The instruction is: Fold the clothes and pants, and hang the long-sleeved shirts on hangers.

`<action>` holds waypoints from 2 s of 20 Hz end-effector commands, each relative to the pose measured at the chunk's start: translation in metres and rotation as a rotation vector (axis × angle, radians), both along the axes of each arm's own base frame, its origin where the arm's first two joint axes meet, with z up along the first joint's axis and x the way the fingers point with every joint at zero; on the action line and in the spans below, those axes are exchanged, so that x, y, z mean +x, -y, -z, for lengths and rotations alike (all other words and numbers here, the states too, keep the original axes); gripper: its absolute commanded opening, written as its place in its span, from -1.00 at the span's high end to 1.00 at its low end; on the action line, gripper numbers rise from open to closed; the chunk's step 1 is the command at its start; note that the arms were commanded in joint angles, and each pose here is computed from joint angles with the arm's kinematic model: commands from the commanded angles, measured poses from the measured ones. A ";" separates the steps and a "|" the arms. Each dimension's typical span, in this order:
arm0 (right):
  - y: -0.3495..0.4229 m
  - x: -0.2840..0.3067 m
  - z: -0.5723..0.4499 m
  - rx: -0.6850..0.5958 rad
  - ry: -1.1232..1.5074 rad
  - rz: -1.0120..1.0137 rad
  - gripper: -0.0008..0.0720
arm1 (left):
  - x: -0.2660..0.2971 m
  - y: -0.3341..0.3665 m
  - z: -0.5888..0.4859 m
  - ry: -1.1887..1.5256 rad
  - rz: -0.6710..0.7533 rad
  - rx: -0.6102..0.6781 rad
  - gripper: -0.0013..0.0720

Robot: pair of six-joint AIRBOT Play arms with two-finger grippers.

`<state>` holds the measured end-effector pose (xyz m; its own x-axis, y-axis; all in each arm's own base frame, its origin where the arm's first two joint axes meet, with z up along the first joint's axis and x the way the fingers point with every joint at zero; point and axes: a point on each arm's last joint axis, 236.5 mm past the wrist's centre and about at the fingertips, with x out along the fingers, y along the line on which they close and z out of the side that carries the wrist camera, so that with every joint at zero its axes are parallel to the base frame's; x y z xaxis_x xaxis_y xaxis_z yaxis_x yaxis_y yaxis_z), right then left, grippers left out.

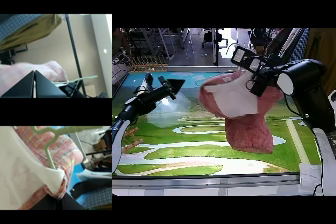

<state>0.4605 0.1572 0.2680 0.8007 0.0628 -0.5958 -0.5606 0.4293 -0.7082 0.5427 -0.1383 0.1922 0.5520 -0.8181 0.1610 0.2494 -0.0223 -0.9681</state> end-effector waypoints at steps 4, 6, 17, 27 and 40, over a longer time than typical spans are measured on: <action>-0.004 0.006 0.018 -0.053 -0.038 -0.037 0.93 | -0.005 -0.003 -0.003 0.013 0.021 -0.002 0.92; -0.010 0.015 0.007 0.057 0.016 0.015 0.93 | -0.018 0.012 0.011 0.010 0.086 0.063 0.92; -0.027 0.016 -0.001 0.168 0.031 0.006 0.93 | -0.038 0.074 0.037 0.022 0.209 0.155 -0.82; -0.029 0.008 0.011 0.182 -0.030 0.011 0.93 | 0.002 0.106 0.041 -0.064 0.017 0.128 0.92; -0.012 0.001 0.022 0.107 -0.079 0.045 0.93 | 0.034 -0.012 0.014 -0.032 -0.166 0.030 0.93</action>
<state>0.4639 0.1762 0.2496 0.7655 0.1217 -0.6318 -0.5833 0.5458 -0.6015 0.5704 -0.1488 0.1773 0.6512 -0.7502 0.1150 0.2185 0.0403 -0.9750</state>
